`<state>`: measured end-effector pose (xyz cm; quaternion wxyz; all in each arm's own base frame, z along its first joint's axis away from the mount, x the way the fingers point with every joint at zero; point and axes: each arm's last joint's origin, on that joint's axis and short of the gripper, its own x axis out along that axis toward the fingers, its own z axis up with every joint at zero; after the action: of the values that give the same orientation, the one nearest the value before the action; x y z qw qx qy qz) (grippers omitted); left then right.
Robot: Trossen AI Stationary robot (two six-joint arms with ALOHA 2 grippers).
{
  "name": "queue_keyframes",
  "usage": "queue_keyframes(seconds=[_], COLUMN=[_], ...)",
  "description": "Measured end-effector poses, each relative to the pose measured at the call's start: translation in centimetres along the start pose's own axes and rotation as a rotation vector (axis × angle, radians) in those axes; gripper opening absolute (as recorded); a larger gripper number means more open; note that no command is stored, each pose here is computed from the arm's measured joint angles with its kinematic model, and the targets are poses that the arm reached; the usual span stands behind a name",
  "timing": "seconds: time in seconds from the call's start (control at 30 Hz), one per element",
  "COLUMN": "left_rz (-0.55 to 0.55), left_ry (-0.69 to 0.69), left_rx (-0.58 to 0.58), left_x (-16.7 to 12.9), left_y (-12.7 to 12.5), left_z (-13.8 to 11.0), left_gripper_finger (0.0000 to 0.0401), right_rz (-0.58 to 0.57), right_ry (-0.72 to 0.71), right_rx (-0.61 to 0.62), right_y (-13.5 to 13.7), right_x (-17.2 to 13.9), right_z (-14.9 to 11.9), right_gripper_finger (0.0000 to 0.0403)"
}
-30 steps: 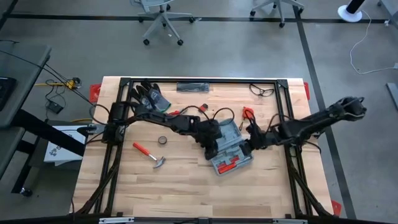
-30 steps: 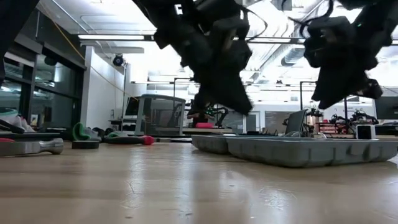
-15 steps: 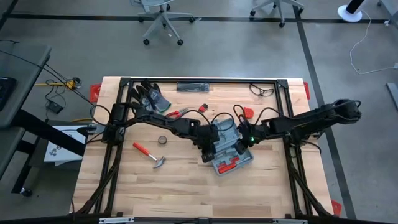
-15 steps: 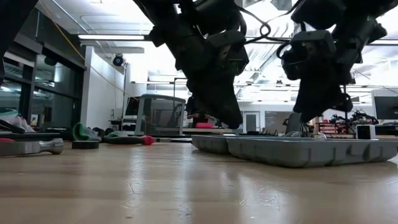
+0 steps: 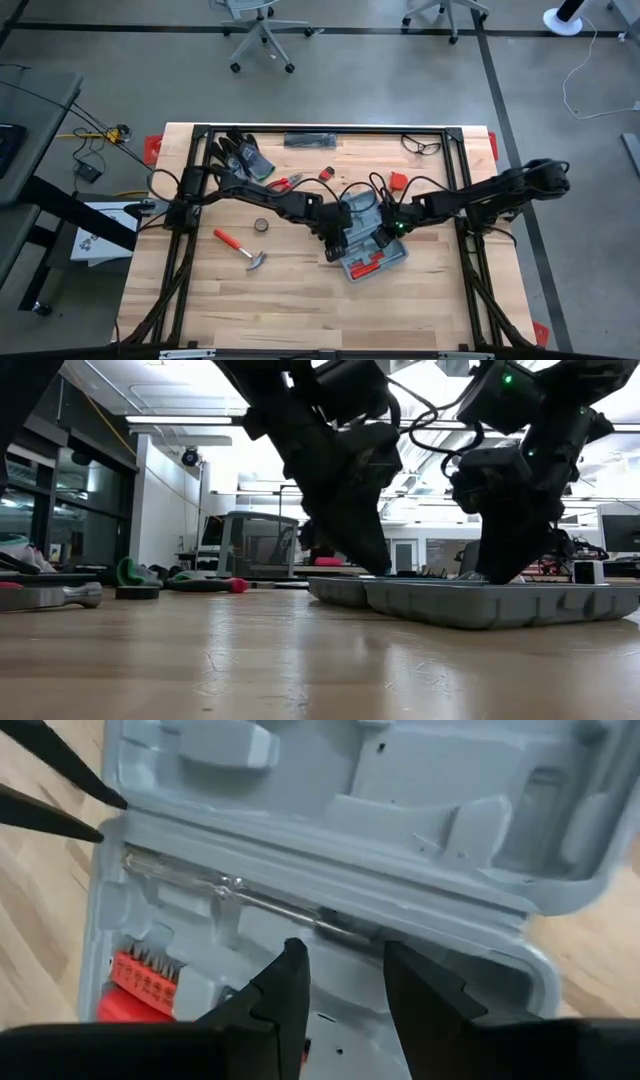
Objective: Prefit tool cases
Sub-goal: Remove the screwdriver from the gray prefit tool case
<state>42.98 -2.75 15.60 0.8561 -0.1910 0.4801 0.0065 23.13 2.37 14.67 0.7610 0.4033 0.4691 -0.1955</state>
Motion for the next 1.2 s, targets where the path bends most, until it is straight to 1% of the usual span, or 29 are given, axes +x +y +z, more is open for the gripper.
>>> queue_keyframes(seconds=[0.23,0.3,0.37,0.5,0.67,0.77,0.83,0.9,1.0,1.1,1.2], left_rz=[-0.001,-0.003,0.002,-0.008,0.008,0.013,0.015,0.020,0.036,0.042,0.024], left_ry=[0.024,0.028,0.035,0.047,0.065,0.064,0.062,0.057,0.024,0.023,0.027], left_rx=[0.008,0.012,0.014,0.015,0.019,0.023,0.019,0.020,0.015,0.007,0.008], left_x=[1.0,1.1,1.2,1.4,1.6,1.5,1.5,1.5,1.7,1.6,1.5], left_y=[-0.2,-0.4,-0.5,-0.6,-0.5,-0.6,-0.6,-0.5,-0.5,-0.5,-0.9], left_z=[-0.5,-0.7,-0.8,-1.0,-1.3,-1.3,-1.3,-1.3,-1.0,-0.9,-0.6], left_gripper_finger=[0.0060,0.0060,0.0060,0.0060,0.0060,0.0060,0.0060,0.0060,0.0060,0.0058,0.0048], right_rz=[-0.011,0.002,0.052,0.188,0.342,0.399,0.405,0.404,0.536,0.574,0.608], right_ry=[0.032,0.030,0.029,0.054,0.100,0.108,0.104,0.079,-0.038,-0.064,-0.090], right_rx=[0.006,0.004,0.002,0.000,-0.022,-0.041,-0.039,-0.029,-0.052,-0.059,-0.048], right_y=[0.0,0.1,0.4,1.0,1.9,2.3,2.4,2.5,4.1,4.3,4.6], right_x=[1.4,1.8,2.0,2.5,2.3,2.1,2.0,1.9,0.7,0.5,0.4], right_z=[0.0,0.0,0.3,0.8,1.2,1.3,1.3,1.4,2.5,2.7,3.0], right_gripper_finger=[0.0125,0.0125,0.0125,0.0126,0.0126,0.0126,0.0126,0.0125,0.0125,0.0125,0.0124])
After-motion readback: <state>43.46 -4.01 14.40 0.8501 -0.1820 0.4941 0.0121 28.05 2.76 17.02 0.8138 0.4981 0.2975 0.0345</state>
